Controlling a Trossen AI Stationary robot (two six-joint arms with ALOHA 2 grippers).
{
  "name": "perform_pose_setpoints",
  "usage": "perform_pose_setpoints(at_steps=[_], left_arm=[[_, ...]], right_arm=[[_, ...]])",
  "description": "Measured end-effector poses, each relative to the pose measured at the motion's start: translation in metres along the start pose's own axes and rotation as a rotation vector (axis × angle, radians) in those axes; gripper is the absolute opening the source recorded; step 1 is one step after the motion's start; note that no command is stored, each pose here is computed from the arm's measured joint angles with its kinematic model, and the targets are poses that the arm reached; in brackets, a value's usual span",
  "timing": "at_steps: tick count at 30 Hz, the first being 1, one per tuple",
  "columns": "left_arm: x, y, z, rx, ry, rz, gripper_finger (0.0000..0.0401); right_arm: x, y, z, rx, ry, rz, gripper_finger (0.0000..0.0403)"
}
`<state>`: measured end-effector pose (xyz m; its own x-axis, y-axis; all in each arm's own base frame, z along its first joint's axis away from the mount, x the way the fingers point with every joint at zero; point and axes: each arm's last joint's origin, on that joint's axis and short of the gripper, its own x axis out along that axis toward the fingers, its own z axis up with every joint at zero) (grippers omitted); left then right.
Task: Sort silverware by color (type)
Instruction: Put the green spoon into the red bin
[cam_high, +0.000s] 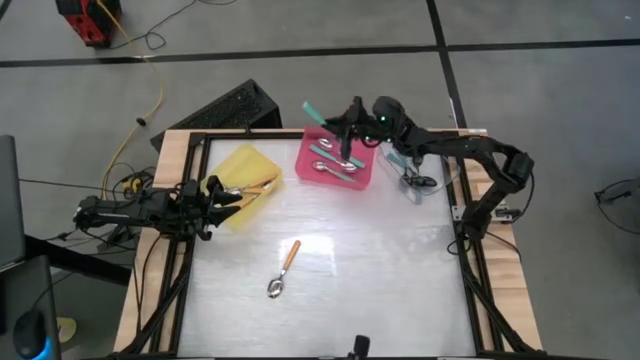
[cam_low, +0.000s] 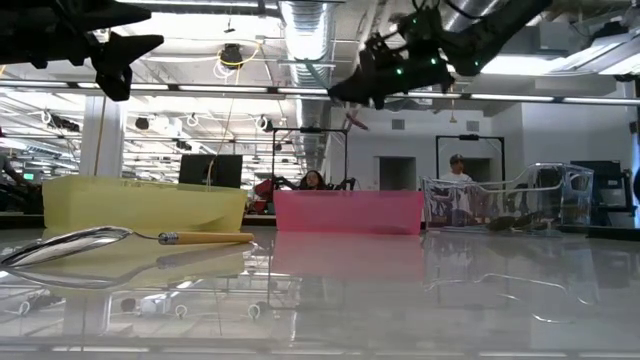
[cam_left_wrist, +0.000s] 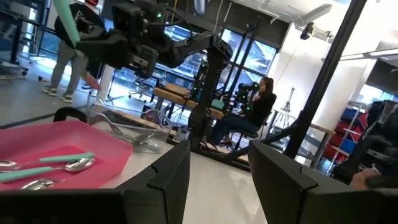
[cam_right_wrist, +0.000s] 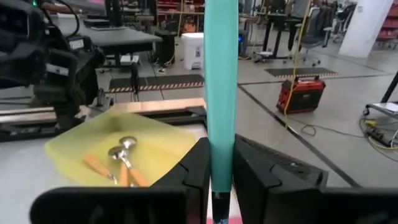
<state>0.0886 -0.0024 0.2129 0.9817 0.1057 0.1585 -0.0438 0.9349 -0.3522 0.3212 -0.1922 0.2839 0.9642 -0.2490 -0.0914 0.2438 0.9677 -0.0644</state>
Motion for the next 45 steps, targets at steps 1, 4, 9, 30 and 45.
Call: perform_pose_setpoints(at_steps=[1, 4, 9, 30, 45], left_arm=[[0.000, 0.000, 0.000, 0.002, 0.000, 0.000, 0.0148], [0.000, 0.000, 0.000, 0.019, 0.000, 0.000, 0.0148], [0.000, 0.000, 0.000, 0.026, -0.001, 0.002, 0.0148], [0.000, 0.002, 0.001, 0.033, -0.020, 0.060, 0.0148], [0.000, 0.002, 0.001, 0.031, -0.020, 0.060, 0.0148]], right_arm=[[-0.002, -0.003, -0.004, 0.001, 0.000, 0.003, 0.0077], [-0.008, -0.006, -0.022, 0.004, 0.004, -0.001, 0.0077], [-0.023, -0.011, -0.051, 0.055, -0.036, -0.036, 0.0077], [-0.021, 0.002, -0.095, 0.081, -0.159, 0.048, 0.0077], [-0.010, -0.007, -0.144, 0.235, 0.017, -0.144, 0.0077]])
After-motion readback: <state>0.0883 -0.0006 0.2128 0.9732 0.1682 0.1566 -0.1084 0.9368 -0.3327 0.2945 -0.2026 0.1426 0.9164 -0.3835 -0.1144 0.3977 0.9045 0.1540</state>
